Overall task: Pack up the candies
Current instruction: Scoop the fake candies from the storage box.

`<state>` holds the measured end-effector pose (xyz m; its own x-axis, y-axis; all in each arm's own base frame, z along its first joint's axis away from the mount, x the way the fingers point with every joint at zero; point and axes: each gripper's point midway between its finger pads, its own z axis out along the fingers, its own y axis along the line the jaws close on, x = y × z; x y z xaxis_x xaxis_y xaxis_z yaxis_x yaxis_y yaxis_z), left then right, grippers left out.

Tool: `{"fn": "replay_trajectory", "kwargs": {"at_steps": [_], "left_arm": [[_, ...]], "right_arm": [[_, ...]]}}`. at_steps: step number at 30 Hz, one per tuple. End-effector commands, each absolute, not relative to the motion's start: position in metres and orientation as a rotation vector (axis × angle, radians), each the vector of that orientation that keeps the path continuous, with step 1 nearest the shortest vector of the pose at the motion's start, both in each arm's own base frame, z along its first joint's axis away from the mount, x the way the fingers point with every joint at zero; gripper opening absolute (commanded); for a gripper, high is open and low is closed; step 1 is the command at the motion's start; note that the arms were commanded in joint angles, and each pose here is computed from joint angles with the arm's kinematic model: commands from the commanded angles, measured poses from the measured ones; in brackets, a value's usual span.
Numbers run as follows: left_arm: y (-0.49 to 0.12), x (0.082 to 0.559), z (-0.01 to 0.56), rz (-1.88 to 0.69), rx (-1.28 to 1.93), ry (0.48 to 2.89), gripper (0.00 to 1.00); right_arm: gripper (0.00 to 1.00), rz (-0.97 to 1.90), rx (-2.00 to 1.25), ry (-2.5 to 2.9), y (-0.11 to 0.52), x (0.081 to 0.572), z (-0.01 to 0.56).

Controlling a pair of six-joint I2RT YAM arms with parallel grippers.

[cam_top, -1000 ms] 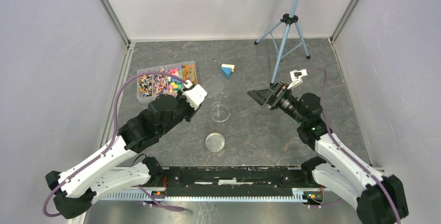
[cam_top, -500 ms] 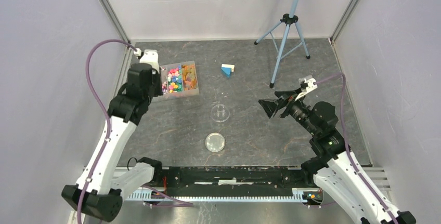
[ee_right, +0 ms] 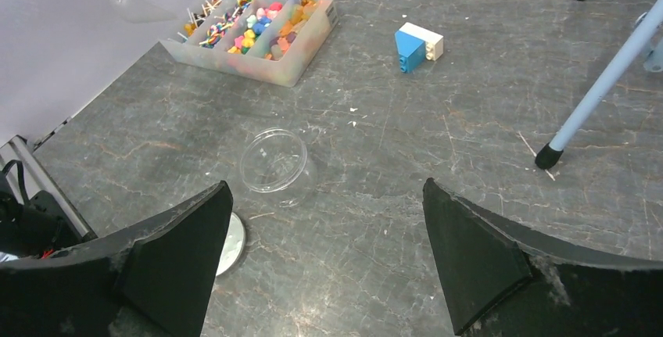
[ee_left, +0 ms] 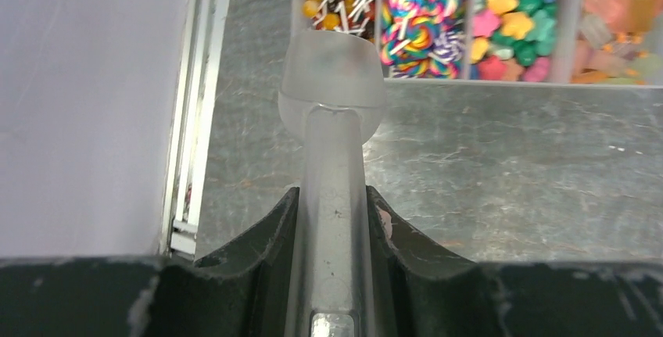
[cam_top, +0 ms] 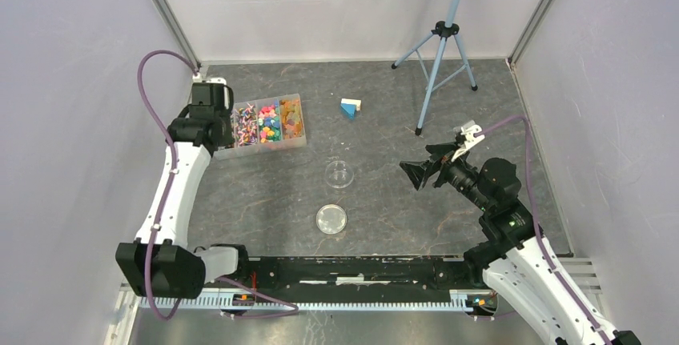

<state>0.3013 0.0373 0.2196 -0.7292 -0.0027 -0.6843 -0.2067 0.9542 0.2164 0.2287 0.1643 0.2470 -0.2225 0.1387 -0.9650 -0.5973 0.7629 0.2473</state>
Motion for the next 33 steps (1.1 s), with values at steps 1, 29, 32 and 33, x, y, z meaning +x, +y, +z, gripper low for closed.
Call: {"fn": "replay_trajectory", "kwargs": {"at_steps": [1, 29, 32, 33], "left_arm": [[0.069, 0.293, 0.224, 0.433, -0.2, 2.394, 0.08], [0.074, 0.334, 0.189, 0.283, -0.144, 2.512, 0.07], [0.075, 0.343, 0.183, 0.283, -0.148, 2.515, 0.07], [0.075, 0.345, 0.179, 0.283, -0.151, 2.52, 0.06]], "right_arm": [[0.98, 0.729, -0.408, 1.606, 0.169, 0.225, 0.265], [0.98, 0.813, -0.414, 1.586, 0.178, 0.22, 0.268], [0.98, 0.817, -0.418, 1.582, 0.179, 0.219, 0.269], [0.98, 0.815, -0.418, 1.581, 0.179, 0.219, 0.269]]}}
